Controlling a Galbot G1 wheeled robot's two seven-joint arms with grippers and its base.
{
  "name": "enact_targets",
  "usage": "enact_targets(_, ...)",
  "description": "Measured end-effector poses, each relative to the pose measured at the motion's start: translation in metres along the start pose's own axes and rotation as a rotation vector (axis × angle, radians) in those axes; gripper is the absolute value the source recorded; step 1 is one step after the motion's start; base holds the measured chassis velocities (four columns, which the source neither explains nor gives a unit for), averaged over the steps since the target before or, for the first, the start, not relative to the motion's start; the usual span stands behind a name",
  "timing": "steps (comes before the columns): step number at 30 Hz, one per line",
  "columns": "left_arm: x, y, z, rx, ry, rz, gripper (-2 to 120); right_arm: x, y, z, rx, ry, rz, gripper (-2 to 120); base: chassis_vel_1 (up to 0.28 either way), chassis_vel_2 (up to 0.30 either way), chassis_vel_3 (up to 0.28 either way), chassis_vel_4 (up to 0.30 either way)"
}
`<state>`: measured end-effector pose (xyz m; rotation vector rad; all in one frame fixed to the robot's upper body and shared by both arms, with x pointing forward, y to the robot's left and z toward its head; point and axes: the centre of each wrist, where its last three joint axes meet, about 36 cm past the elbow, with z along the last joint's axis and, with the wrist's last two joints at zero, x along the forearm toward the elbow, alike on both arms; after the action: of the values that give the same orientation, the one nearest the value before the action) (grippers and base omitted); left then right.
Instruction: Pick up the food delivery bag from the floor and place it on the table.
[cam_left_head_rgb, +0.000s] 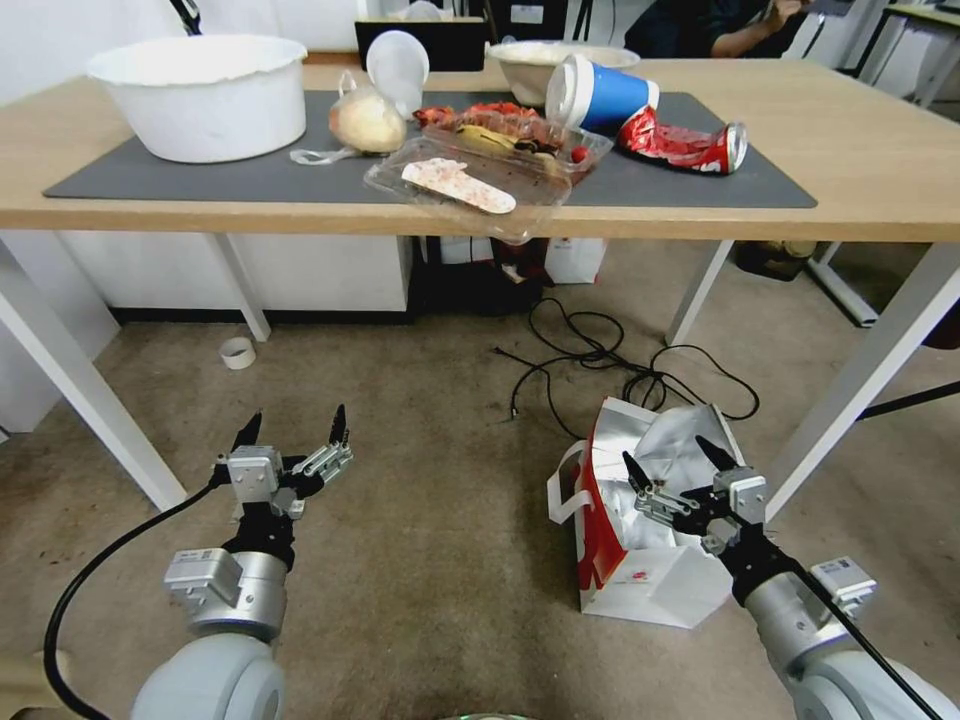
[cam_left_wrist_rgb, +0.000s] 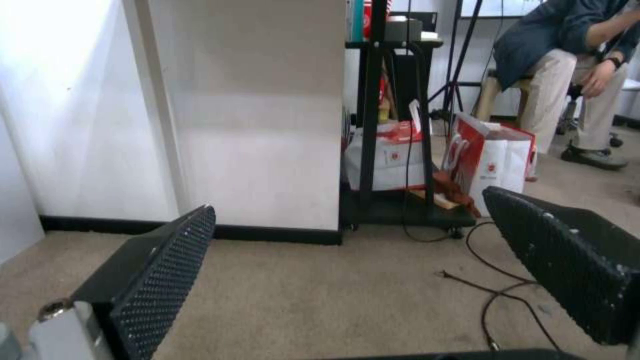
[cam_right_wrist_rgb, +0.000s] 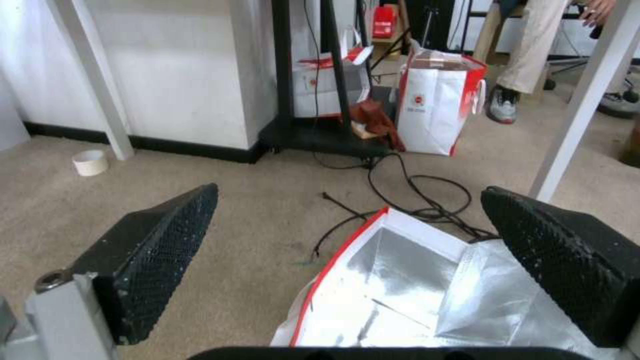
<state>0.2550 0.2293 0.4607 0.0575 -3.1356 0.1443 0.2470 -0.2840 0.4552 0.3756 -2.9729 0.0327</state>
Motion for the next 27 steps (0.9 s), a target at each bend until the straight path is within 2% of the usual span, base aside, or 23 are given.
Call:
enact_targets(17,0.0,0.0,-0.001,0.002,-0.013,0.004,100,0.001,0.001,-0.001,0.0,-0.002,0.002,100,0.0,0.0,0.0,0.0)
enact_targets(27,0.0,0.0,0.003,0.002,-0.027,-0.001,100,-0.011,-0.018,0.011,0.032,0.054,0.037,100,0.0,0.0,0.0,0.0)
